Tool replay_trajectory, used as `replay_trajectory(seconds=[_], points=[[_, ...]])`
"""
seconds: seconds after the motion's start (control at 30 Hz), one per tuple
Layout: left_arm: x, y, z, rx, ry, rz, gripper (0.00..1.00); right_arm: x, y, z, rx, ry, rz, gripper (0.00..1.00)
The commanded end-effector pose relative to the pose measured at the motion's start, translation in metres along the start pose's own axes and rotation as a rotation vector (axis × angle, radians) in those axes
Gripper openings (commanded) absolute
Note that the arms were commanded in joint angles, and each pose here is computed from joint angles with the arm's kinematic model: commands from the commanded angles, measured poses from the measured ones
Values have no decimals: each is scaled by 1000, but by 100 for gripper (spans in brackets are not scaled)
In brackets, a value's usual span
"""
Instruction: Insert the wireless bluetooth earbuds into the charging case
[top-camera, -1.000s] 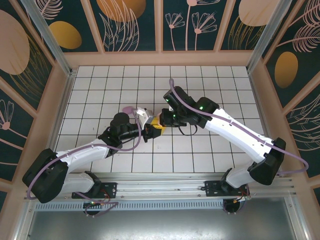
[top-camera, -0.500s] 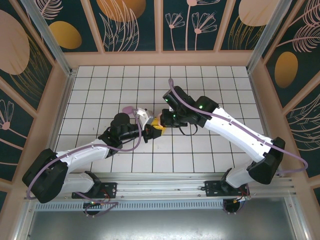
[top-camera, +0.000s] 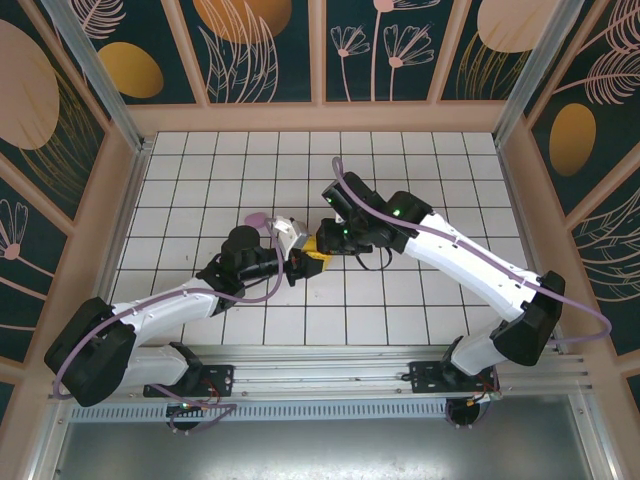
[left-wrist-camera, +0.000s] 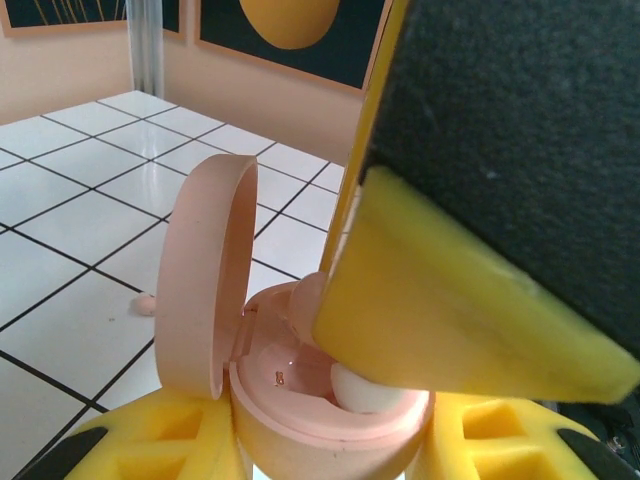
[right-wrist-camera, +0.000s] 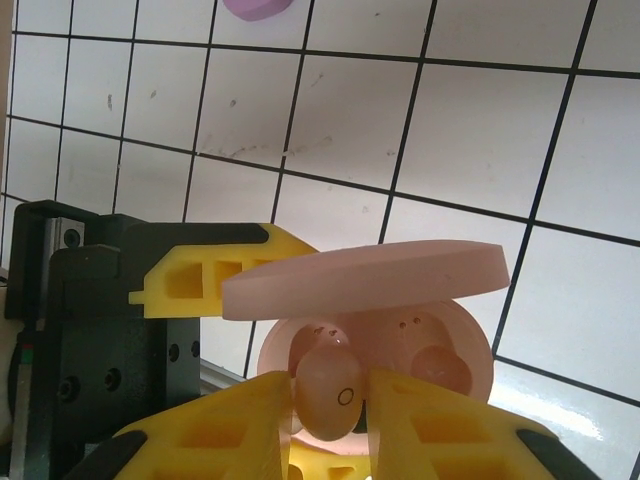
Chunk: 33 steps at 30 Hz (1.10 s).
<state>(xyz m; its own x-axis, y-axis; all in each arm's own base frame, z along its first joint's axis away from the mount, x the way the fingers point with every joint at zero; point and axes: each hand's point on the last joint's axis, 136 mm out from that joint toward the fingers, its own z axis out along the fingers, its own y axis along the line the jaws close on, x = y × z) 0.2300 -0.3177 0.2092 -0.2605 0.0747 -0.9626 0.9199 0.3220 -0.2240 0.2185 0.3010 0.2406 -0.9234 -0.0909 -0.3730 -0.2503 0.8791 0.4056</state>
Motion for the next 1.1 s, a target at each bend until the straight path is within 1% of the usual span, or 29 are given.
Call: replay_trajectory(seconds=[0.0, 0.13, 0.5, 0.6, 0.7, 0.87, 1.07], points=[[-28, -6, -1, 17, -78, 61, 24, 1, 9, -7, -15, 8, -31, 27], [-30, -6, 0, 19, -79, 62, 24, -1, 10, -8, -18, 1, -33, 28], [-29, -6, 0, 16, -76, 63, 24, -2, 11, -11, -19, -5, -38, 28], [-29, -5, 0, 13, -75, 62, 24, -5, 13, -16, -31, -23, -37, 28], [-29, -4, 0, 5, -77, 64, 24, -12, 19, -27, -64, -68, -43, 28], [-30, -4, -3, -5, -84, 69, 23, -24, 29, -56, -155, -178, -49, 28], [-30, 1, -10, -54, -97, 64, 23, -37, 20, -88, -182, -306, -21, 28]])
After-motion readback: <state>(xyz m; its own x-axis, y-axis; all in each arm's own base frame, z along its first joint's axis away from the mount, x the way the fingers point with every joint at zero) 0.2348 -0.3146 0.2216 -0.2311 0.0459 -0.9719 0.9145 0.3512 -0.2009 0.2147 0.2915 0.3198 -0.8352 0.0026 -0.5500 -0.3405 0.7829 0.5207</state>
